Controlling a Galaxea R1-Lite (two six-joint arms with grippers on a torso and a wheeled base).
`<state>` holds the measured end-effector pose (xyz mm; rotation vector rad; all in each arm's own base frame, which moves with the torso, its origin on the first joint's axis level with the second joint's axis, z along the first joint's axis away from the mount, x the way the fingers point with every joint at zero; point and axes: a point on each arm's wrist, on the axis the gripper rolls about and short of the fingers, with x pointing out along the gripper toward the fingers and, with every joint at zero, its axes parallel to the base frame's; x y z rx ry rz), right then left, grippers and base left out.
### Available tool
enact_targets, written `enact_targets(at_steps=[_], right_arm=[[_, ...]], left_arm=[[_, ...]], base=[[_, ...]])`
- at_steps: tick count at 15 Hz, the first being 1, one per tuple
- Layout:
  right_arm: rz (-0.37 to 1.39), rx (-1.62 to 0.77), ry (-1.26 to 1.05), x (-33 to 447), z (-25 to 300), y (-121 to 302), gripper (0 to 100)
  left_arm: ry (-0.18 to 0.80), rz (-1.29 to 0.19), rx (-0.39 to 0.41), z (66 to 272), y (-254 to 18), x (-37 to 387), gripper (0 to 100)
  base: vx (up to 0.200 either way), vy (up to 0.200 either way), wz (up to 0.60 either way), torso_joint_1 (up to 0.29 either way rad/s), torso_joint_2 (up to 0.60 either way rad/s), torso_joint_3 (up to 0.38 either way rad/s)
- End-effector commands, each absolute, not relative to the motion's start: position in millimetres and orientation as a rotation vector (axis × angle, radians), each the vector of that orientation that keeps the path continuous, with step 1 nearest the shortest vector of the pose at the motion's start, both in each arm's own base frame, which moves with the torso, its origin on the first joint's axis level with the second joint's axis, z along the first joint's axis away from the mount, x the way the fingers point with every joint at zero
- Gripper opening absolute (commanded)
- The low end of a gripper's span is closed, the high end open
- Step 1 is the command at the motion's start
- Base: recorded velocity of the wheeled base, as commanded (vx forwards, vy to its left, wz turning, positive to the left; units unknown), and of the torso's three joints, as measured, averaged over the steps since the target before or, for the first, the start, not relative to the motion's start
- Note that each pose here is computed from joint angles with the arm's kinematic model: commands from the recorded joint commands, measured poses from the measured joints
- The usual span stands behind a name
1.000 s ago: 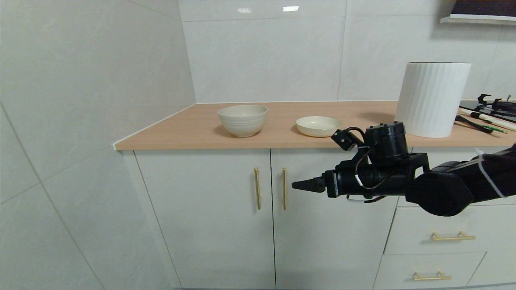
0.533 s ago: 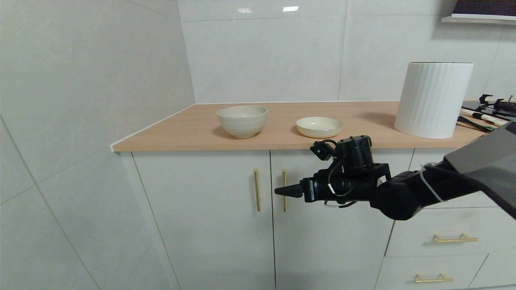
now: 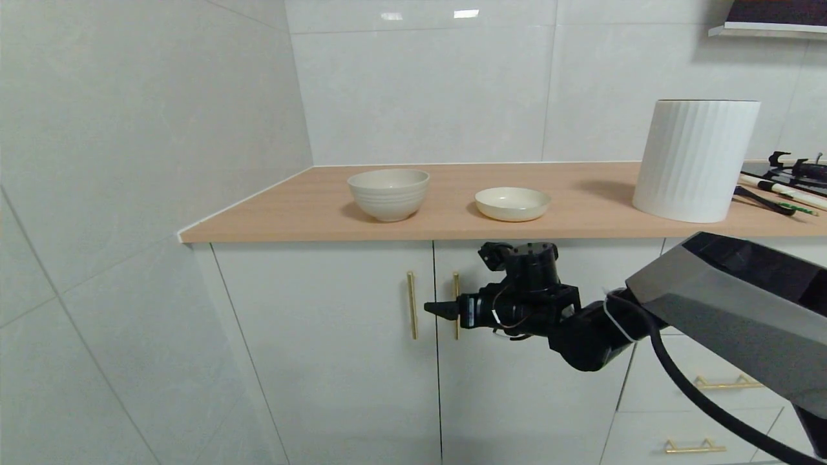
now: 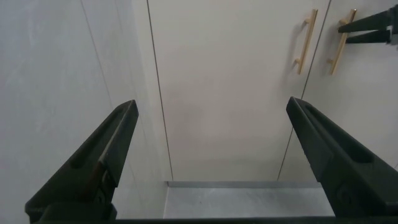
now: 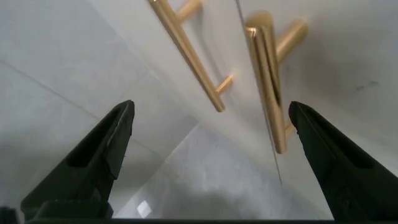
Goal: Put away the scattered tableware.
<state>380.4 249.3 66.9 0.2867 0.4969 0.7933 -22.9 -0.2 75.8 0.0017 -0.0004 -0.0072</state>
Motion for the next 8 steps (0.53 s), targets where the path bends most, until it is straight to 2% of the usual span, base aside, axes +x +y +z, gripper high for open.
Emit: enact_targets(at_steps=[1,8], right_arm=[[0.782,0.299,0.515,384.9,56.4,252.5,100],[0.774,0.344,0.463,390.6,45.5,266.4,100]], left_arm=[[0.0,-0.008,0.002,75.7,-0.2,-22.9,100],[0.0,-0.008,0.002,75.7,-0.2,-22.9,100]], base=[[0.0,0.0,0.0,0.0,0.0,0.0],[0.0,0.0,0.0,0.0,0.0,0.0]])
